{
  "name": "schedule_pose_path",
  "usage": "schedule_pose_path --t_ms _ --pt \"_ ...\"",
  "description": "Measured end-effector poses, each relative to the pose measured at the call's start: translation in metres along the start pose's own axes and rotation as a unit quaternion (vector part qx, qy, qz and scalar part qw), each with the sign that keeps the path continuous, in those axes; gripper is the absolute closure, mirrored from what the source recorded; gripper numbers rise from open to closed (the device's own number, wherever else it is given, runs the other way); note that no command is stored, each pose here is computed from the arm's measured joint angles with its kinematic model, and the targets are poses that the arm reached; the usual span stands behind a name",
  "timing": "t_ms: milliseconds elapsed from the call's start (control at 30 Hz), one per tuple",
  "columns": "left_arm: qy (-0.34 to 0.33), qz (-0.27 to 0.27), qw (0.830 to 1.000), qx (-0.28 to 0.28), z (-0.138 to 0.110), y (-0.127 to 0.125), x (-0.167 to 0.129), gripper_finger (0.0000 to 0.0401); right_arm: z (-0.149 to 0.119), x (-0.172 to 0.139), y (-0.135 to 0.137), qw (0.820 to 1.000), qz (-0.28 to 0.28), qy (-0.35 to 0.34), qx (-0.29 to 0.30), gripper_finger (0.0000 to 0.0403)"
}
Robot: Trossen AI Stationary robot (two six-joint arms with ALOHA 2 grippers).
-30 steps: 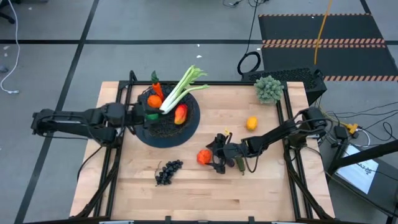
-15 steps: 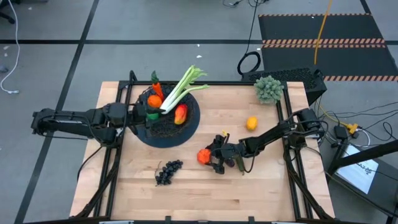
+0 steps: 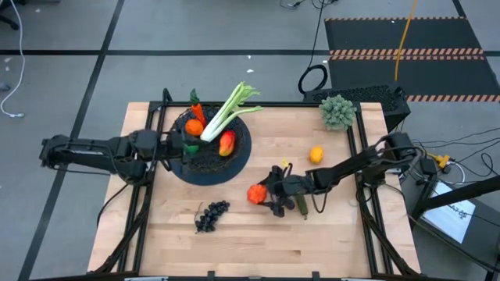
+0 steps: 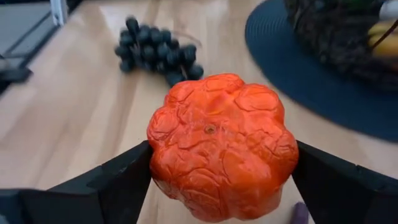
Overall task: Build produce basket
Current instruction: Put the orange pumpkin into the black basket
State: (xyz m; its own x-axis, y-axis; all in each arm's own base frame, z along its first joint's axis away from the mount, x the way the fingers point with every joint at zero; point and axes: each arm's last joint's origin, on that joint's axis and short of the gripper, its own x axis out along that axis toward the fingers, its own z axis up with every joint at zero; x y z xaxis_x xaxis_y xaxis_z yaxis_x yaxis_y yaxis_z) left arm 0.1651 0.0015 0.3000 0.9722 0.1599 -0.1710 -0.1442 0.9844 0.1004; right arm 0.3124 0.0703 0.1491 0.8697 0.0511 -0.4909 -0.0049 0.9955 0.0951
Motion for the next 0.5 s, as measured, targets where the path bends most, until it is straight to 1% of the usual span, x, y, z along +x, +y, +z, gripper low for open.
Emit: schedule_pose_path --t_ms 200,300,400,500 --pt "-0.006 -0.025 1.0 0.005 0.001 -0.011 0.008 0.0253 0.021 -0.022 0.001 1.0 0.006 -0.029 0.005 0.0063" --pt "-0.007 -0.04 0.999 0.022 0.0 -0.018 0.017 0.0249 0.028 -0.032 0.001 0.999 0.01 -0.04 0.023 0.0062" --pt "-0.014 -0.055 0.998 0.041 -0.001 -0.027 0.025 0.0228 0.034 -0.04 0.002 0.998 0.013 -0.048 0.048 0.0062" --pt "-0.019 -0.068 0.996 0.06 -0.002 -0.036 0.035 0.0193 0.036 -0.045 0.001 0.996 0.014 -0.042 0.075 0.0063"
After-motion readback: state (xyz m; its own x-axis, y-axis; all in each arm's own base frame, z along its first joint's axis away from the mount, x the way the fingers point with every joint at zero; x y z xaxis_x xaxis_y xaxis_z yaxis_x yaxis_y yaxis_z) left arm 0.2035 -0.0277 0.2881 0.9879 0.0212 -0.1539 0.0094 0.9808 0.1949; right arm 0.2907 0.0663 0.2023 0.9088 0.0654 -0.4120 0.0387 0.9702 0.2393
